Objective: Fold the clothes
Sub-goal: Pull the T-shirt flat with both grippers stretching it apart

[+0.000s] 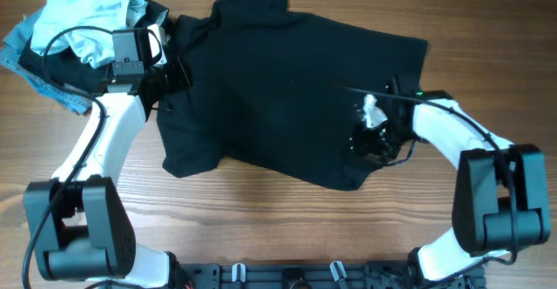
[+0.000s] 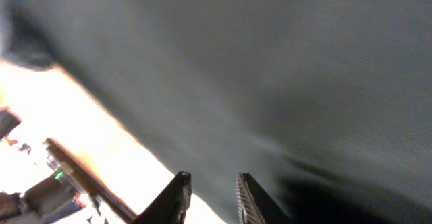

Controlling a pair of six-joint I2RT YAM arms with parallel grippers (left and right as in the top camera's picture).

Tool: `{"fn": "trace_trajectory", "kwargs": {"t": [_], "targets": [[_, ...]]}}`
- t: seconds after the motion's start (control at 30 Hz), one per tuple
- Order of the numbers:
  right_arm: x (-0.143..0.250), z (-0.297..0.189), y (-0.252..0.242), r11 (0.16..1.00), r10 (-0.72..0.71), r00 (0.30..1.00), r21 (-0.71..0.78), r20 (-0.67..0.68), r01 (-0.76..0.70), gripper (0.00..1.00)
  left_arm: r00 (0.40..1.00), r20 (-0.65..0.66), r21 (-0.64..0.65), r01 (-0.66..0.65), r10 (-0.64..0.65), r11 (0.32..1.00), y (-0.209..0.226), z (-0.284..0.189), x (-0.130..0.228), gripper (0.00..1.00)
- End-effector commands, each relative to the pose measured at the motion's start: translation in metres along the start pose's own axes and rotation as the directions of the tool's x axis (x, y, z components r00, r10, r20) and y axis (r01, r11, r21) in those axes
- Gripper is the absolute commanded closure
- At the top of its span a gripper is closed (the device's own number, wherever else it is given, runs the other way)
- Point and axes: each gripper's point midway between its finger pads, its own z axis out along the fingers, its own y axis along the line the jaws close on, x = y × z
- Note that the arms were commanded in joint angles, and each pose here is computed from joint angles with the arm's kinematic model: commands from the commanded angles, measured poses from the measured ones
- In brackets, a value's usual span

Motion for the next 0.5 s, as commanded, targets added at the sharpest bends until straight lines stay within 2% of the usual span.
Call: {"fn": "trace_trajectory", "kwargs": {"t": [0.0, 0.03, 0.07, 0.1, 0.13, 0.17, 0.2, 0.23, 0.33, 0.37, 0.4, 0.43, 0.47], "targets": [[-0.004, 0.005, 0.013, 0.999, 0.044, 0.999, -0.029, 0.014, -0.043, 0.75, 0.999, -0.05, -0.012, 0.002, -0.003, 1.0, 0.003, -0.003, 0.012, 0.58], [-0.001, 0.005, -0.013, 0.972, 0.191, 0.981, 0.132, 0.034, -0.194, 0.8, 0.998, -0.067, -0.018, 0.005, -0.006, 1.0, 0.005, -0.003, 0.016, 0.58], [0.009, 0.0, -0.036, 0.913, 0.308, 0.95, 0.263, 0.058, -0.312, 0.81, 0.997, -0.074, -0.02, 0.007, -0.008, 1.0, 0.005, -0.003, 0.018, 0.59], [0.021, -0.006, -0.053, 0.859, 0.365, 0.928, 0.36, 0.07, -0.365, 0.8, 0.997, -0.078, -0.022, 0.008, -0.009, 1.0, 0.006, -0.004, 0.019, 0.58], [0.037, -0.017, -0.072, 0.766, 0.445, 0.89, 0.473, 0.1, -0.435, 0.82, 0.996, -0.085, -0.024, 0.009, -0.011, 1.0, 0.006, -0.004, 0.021, 0.58], [0.059, -0.037, -0.095, 0.604, 0.549, 0.818, 0.595, 0.17, -0.53, 0.92, 0.995, -0.097, -0.028, 0.011, -0.014, 1.0, 0.007, -0.004, 0.023, 0.58], [0.069, -0.048, -0.104, 0.529, 0.595, 0.777, 0.627, 0.206, -0.572, 0.96, 0.994, -0.106, -0.031, 0.012, -0.015, 0.999, 0.008, -0.004, 0.026, 0.58], [0.072, -0.054, -0.109, 0.506, 0.618, 0.755, 0.623, 0.221, -0.597, 0.96, 0.994, -0.113, -0.031, -0.002, -0.002, 1.0, 0.008, -0.004, 0.027, 0.58], [0.065, -0.078, -0.124, 0.477, 0.666, 0.681, 0.529, 0.303, -0.702, 0.91, 0.989, -0.144, -0.036, -0.032, 0.026, 0.999, 0.01, -0.006, 0.035, 0.57], [0.056, -0.087, -0.127, 0.525, 0.649, 0.694, 0.475, 0.313, -0.706, 0.87, 0.987, -0.159, -0.04, -0.029, 0.022, 0.999, 0.011, -0.007, 0.039, 0.56], [0.04, -0.087, -0.119, 0.675, 0.569, 0.78, 0.394, 0.26, -0.624, 0.78, 0.985, -0.17, -0.043, -0.027, 0.019, 0.999, 0.012, -0.01, 0.041, 0.56], [0.027, -0.083, -0.099, 0.808, 0.481, 0.854, 0.276, 0.201, -0.52, 0.56, 0.985, -0.173, -0.044, -0.026, 0.019, 0.999, 0.011, -0.013, 0.042, 0.55], [0.023, -0.079, -0.086, 0.856, 0.447, 0.879, 0.206, 0.169, -0.475, 0.38, 0.986, -0.163, -0.041, -0.028, 0.021, 0.999, 0.009, -0.019, 0.04, 0.54]]}}
